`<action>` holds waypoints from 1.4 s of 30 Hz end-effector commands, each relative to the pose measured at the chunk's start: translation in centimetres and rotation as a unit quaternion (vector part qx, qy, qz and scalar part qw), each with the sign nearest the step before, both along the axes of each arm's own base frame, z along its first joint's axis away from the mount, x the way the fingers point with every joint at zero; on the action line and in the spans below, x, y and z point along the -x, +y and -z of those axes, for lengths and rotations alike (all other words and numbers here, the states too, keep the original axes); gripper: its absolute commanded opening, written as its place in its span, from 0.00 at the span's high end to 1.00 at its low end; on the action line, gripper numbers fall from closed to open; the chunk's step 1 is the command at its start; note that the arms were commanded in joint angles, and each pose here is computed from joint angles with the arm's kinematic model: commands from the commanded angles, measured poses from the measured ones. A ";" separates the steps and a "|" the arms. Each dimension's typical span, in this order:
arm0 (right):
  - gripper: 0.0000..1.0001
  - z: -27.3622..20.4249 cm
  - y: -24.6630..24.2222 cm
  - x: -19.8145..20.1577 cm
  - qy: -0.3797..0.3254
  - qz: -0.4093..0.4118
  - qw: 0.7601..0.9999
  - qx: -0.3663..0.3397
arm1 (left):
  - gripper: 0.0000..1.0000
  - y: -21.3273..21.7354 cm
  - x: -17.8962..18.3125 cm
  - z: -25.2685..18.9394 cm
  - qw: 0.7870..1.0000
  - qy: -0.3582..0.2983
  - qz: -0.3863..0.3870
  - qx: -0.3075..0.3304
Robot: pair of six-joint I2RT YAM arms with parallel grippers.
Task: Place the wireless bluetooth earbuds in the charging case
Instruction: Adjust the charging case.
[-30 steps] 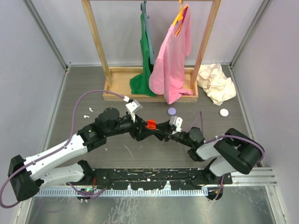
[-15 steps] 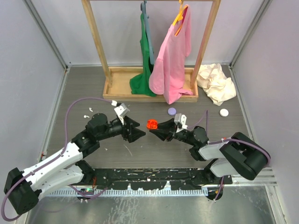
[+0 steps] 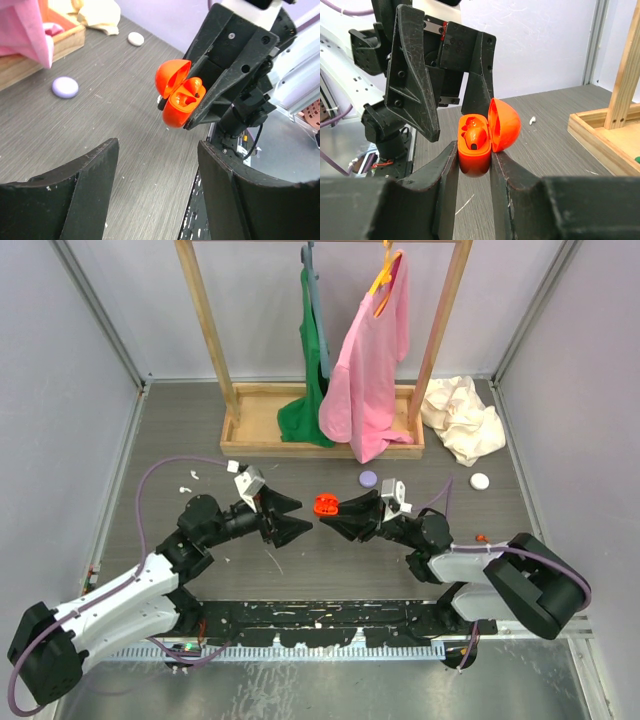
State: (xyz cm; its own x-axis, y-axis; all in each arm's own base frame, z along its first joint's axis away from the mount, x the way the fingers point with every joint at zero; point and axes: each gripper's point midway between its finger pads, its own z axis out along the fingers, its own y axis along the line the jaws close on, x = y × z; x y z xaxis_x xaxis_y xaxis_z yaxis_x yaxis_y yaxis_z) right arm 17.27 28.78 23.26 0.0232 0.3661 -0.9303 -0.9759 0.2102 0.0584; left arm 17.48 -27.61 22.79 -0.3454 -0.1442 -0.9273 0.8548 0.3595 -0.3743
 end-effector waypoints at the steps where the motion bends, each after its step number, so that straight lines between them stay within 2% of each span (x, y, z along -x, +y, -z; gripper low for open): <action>1: 0.85 -4.9 -0.6 1.4 -0.064 -0.021 0.996 -0.063 | 0.34 0.0 1.0 -4.6 0.994 -0.073 0.022 0.080; 13: 0.84 -5.9 -0.5 2.6 -0.072 -0.051 0.994 -0.070 | 0.40 -0.4 1.6 -6.1 0.988 -0.094 0.046 0.117; 31: 0.84 -6.8 -0.4 2.6 -0.070 -0.060 0.992 -0.081 | 0.49 -1.4 1.4 -5.9 0.987 -0.082 0.064 0.123; 42: 0.82 -6.7 0.0 2.5 -0.064 -0.067 0.993 -0.077 | 0.60 -1.8 1.4 -5.9 0.986 -0.078 0.068 0.127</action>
